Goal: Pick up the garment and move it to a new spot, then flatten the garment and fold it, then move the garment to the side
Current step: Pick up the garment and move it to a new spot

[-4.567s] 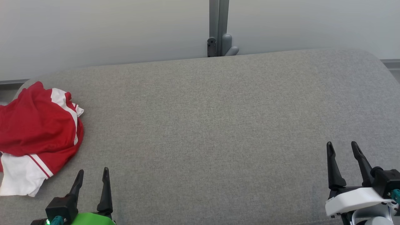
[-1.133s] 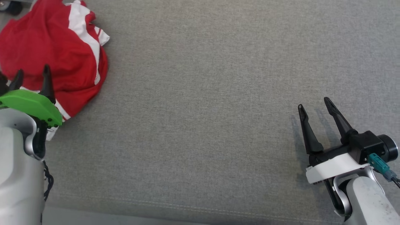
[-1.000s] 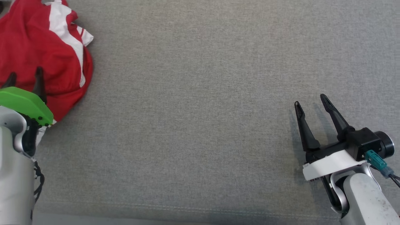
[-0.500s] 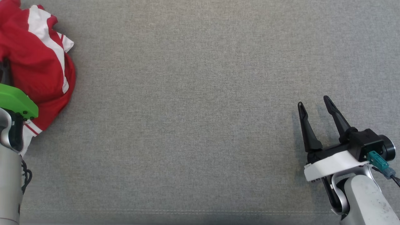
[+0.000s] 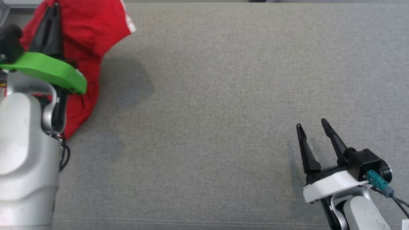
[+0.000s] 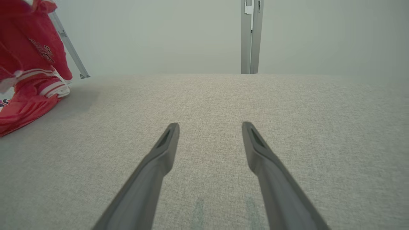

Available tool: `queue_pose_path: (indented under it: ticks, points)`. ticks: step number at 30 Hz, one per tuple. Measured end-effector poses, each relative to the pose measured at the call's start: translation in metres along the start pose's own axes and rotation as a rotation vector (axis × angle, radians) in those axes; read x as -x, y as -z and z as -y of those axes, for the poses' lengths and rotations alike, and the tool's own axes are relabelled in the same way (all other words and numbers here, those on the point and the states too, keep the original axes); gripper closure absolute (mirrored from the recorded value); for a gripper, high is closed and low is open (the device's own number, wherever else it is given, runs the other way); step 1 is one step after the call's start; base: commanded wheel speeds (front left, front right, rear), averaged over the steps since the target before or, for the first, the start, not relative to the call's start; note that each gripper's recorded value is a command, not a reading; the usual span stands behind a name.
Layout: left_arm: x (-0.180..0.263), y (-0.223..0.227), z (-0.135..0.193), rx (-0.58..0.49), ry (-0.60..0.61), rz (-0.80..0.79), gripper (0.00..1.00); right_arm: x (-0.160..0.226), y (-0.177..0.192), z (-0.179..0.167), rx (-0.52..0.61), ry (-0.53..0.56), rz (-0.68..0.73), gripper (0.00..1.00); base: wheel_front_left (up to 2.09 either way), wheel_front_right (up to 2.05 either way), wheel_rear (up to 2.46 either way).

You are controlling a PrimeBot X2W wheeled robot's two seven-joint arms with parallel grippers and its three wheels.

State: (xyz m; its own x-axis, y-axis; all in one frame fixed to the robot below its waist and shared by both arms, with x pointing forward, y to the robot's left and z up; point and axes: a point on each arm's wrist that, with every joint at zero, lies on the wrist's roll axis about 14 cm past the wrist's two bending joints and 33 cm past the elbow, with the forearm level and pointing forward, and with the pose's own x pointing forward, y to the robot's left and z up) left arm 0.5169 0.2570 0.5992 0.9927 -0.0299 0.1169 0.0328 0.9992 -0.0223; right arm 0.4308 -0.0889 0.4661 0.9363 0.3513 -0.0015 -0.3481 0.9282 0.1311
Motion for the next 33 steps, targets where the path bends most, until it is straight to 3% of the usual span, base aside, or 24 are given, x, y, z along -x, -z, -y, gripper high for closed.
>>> queue_pose_path:
  ticks: [4, 5, 11, 18, 23, 28, 33]
  points:
    - [0.008, -0.029, 0.062, 0.046, 0.153, 0.057, 1.0, 0.013, -0.011, 0.005, 0.001, 0.033, 0.022, 0.0, 0.0, 0.0, 0.0]
    - [0.015, -0.039, 0.1, 0.088, 0.247, 0.073, 1.0, 0.022, -0.012, 0.01, 0.0, 0.059, 0.023, 0.0, 0.0, 0.0, 0.0]
    - [0.061, -0.052, 0.22, 0.277, 0.572, 0.036, 1.0, 0.049, -0.019, 0.031, 0.004, 0.147, 0.034, 0.0, 0.0, 0.0, 0.0]
    - [0.121, -0.044, 0.315, 0.432, 0.866, -0.08, 1.0, 0.076, -0.029, 0.051, 0.01, 0.241, 0.059, 0.0, 0.0, 0.0, 0.0]
    - [0.13, 0.003, 0.333, 0.446, 0.884, -0.226, 1.0, 0.092, -0.034, 0.061, 0.011, 0.294, 0.071, 0.0, 0.0, 0.0, 0.0]
    - [0.129, 0.099, 0.307, 0.288, 0.792, -0.448, 1.0, 0.108, -0.034, 0.07, 0.01, 0.34, 0.07, 0.0, 0.0, 0.0, 0.0]
    - [0.124, 0.141, 0.279, 0.156, 0.747, -0.508, 1.0, 0.109, -0.031, 0.066, 0.004, 0.333, 0.061, 0.0, 0.0, 0.0, 0.0]
